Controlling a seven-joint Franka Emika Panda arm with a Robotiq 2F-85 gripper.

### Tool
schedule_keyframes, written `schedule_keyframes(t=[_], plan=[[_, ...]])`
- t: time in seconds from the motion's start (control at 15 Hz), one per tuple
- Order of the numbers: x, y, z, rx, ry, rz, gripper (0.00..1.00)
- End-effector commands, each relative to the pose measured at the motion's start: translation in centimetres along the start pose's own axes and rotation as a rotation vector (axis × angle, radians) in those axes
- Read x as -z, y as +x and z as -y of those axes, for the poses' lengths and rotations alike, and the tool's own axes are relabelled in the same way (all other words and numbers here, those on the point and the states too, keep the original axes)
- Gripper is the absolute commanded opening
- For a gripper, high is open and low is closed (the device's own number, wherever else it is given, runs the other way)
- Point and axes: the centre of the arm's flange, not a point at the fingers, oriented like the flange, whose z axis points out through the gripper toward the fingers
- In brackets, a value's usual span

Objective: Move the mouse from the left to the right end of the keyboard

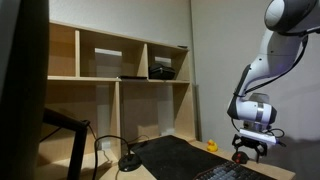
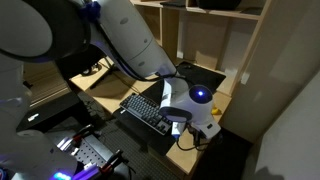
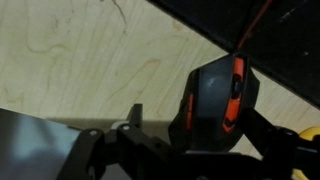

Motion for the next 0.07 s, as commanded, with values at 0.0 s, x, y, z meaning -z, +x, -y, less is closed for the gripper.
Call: schedule_keyframes(t=[0.0], plan=[[0.0,0.01,0.01,-0.001,0.0,0.0,1.0]])
